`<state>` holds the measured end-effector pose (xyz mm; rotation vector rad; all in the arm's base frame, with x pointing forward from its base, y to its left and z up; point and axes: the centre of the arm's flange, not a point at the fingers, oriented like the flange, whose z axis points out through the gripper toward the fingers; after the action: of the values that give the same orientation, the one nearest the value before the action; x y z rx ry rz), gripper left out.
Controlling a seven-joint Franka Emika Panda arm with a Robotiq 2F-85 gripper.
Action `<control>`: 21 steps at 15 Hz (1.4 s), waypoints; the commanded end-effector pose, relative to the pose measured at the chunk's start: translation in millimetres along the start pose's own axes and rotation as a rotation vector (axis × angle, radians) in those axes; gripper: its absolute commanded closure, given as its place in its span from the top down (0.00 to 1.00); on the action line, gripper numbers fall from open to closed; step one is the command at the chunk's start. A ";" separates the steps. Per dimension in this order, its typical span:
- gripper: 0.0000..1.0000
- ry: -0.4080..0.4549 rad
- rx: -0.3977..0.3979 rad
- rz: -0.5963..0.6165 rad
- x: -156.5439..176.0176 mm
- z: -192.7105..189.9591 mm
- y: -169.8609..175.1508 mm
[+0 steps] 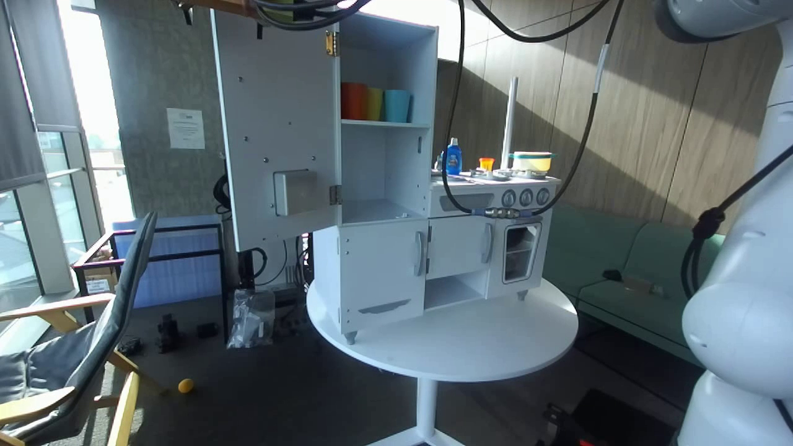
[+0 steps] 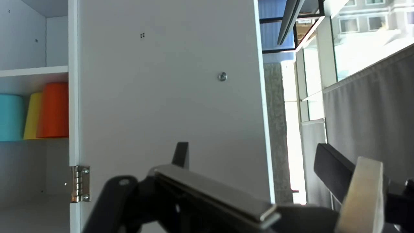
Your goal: Push closed the far right bottom cabinet door, push closed the cabinet door under the sink, close the bottom refrigerator door, close the top refrigerator door
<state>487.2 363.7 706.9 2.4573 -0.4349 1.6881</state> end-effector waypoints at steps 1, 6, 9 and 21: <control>1.00 0.039 -0.019 0.064 22.4 19.5 -36.8; 1.00 0.064 -0.050 0.058 13.7 33.2 -48.1; 1.00 0.102 -0.076 0.032 9.1 30.9 -45.2; 1.00 0.127 -0.247 0.063 23.0 53.6 12.0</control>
<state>548.8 351.2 698.0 2.1781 -0.6236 1.7089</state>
